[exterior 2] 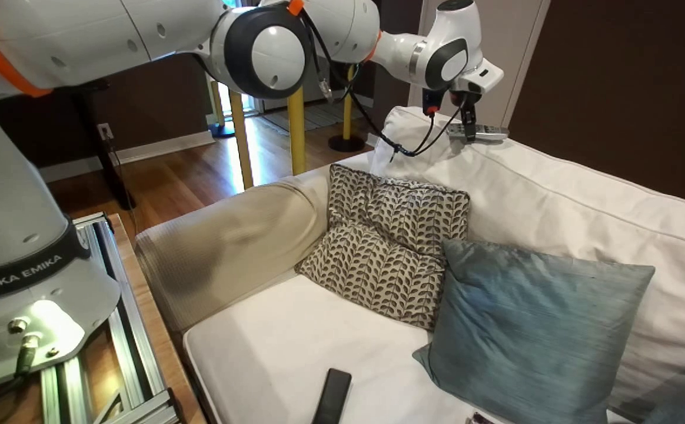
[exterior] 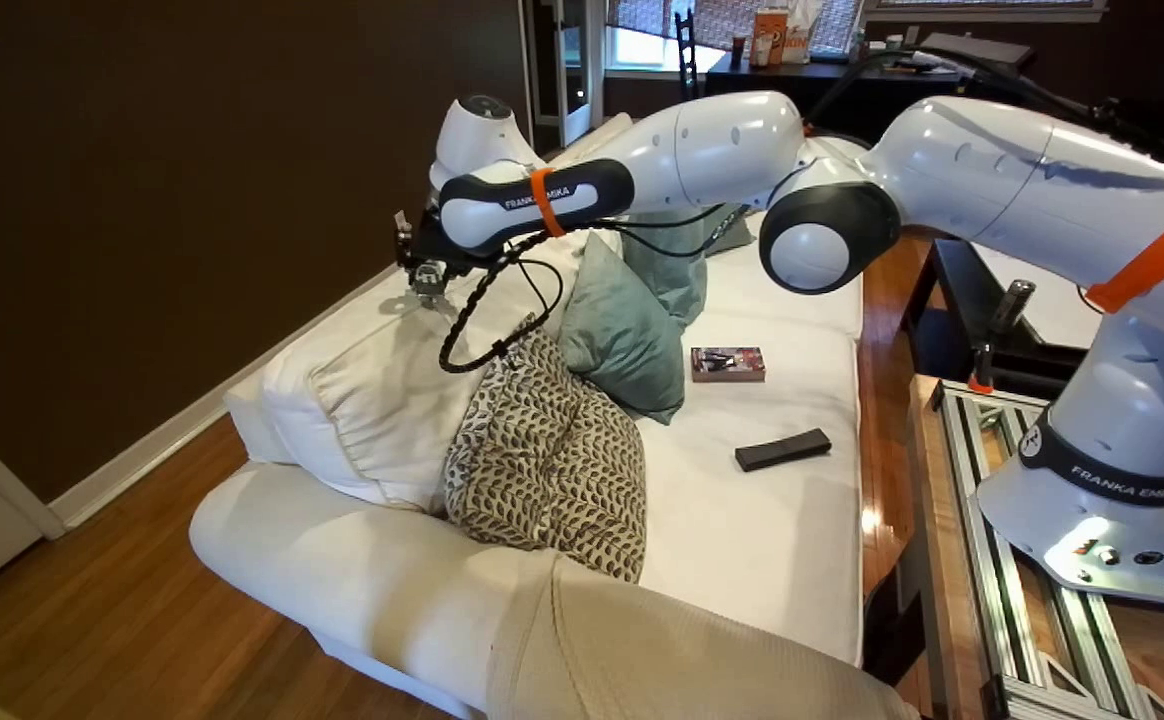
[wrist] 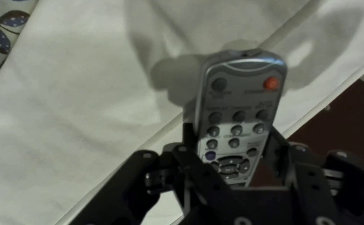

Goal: Put the grey remote on the seat of the chair

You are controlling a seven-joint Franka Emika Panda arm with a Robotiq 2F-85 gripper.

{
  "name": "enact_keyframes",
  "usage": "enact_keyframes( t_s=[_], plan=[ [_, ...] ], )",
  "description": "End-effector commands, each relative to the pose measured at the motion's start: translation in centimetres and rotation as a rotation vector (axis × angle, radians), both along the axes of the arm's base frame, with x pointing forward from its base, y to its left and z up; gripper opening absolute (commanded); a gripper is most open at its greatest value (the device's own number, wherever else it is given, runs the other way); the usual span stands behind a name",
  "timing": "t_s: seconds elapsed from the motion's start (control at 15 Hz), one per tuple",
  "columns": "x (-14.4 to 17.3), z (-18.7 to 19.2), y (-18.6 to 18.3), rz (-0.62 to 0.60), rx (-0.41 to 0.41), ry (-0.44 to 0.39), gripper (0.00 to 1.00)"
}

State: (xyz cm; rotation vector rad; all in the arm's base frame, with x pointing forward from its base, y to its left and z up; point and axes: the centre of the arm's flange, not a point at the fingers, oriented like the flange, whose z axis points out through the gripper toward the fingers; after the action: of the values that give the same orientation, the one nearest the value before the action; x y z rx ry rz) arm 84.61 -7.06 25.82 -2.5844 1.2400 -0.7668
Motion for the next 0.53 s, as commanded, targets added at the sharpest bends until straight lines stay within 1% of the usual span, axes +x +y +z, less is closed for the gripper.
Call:
enact_keyframes(
  t_s=[0.0, 0.13, 0.47],
  plan=[
    [-1.4, 2.6, 0.0, -0.054, 0.022, 0.008, 0.29],
    [-2.4, 4.0, 0.0, -0.07, 0.041, 0.002, 0.29],
    [-4.8, 6.6, 0.1, -0.108, 0.054, -0.015, 0.29]
  ],
)
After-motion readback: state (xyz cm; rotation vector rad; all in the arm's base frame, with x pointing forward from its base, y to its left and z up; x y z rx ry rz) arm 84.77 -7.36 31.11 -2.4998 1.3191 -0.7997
